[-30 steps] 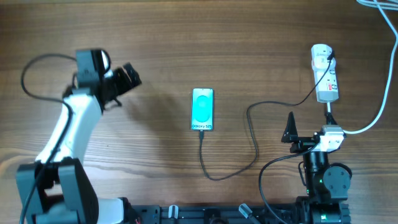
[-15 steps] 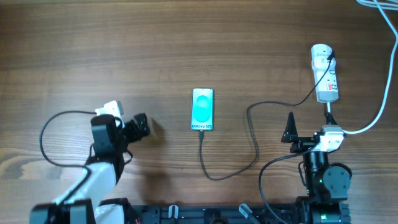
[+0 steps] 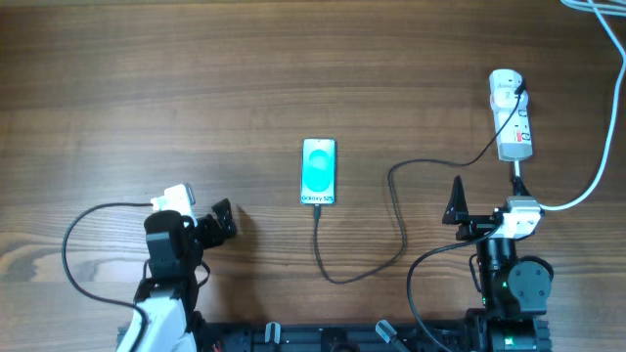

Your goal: Plug charger to phone and switch on socket

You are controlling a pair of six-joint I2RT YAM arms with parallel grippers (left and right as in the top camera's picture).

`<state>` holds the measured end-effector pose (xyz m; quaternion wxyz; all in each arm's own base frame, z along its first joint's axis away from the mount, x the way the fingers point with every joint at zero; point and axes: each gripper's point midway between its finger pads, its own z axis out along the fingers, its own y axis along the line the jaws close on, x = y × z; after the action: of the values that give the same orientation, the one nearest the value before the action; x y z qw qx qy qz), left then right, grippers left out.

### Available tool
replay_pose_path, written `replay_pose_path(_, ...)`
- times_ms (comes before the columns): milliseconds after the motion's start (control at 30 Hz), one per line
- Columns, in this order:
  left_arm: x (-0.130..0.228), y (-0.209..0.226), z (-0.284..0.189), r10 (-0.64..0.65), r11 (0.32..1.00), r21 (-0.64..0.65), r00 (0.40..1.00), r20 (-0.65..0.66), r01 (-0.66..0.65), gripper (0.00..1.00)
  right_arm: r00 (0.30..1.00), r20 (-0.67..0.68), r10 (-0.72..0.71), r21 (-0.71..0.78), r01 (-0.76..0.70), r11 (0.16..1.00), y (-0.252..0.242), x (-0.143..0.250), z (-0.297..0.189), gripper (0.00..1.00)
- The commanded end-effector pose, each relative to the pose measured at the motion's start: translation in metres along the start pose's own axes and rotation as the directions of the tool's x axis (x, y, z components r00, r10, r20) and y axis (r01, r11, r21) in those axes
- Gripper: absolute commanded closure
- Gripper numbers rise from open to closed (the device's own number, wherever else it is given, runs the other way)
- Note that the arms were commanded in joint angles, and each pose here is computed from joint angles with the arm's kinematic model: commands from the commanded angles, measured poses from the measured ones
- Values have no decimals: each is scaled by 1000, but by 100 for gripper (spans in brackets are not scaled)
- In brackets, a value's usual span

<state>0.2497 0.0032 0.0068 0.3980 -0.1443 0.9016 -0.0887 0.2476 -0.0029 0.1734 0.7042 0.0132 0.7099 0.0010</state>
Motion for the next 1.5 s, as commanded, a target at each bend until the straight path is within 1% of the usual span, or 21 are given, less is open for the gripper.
replay_pose_path(0,29,12,-6,-22,999,-44,997,-72,19,0,1000,15,-18,-21,18,1000,4,-3,-1,0)
replay_pose_path(167,31,14,-16,-21,998,-62,998,-67,17,0,1000,15,-18,-21,18,1000,4,-3,-1,0)
replay_pose_path(300,4,6,-23,-6,1000,-27,998,55,8,0,1000,15,-18,-21,18,1000,4,-3,-1,0)
replay_pose_path(400,-19,-2,-32,3,1000,3,987,162,-4,0,1000,15,-18,-21,18,1000,4,-3,-1,0)
replay_pose_path(467,-41,-10,-44,9,999,34,963,269,-19,0,1000,15,-18,-21,18,1000,4,-3,-1,0)
replay_pose_path(600,-71,-20,-66,16,996,70,908,419,-50,0,1000,15,-18,-21,18,1000,4,-3,-1,0)
replay_pose_path(733,-88,-26,-83,15,994,86,858,513,-69,0,1000,15,-18,-21,18,1000,4,-3,-1,0)
replay_pose_path(900,-102,-33,-101,13,990,107,803,596,-96,0,1000,15,-18,-21,18,1000,4,-3,-1,0)
replay_pose_path(1033,-100,-42,-102,66,982,102,797,601,-159,0,1000,15,-18,-21,18,1000,4,-3,-1,0)
replay_pose_path(1467,-100,-46,-103,63,979,117,797,601,-165,0,1000,15,-17,-21,18,1000,4,-3,-1,0)
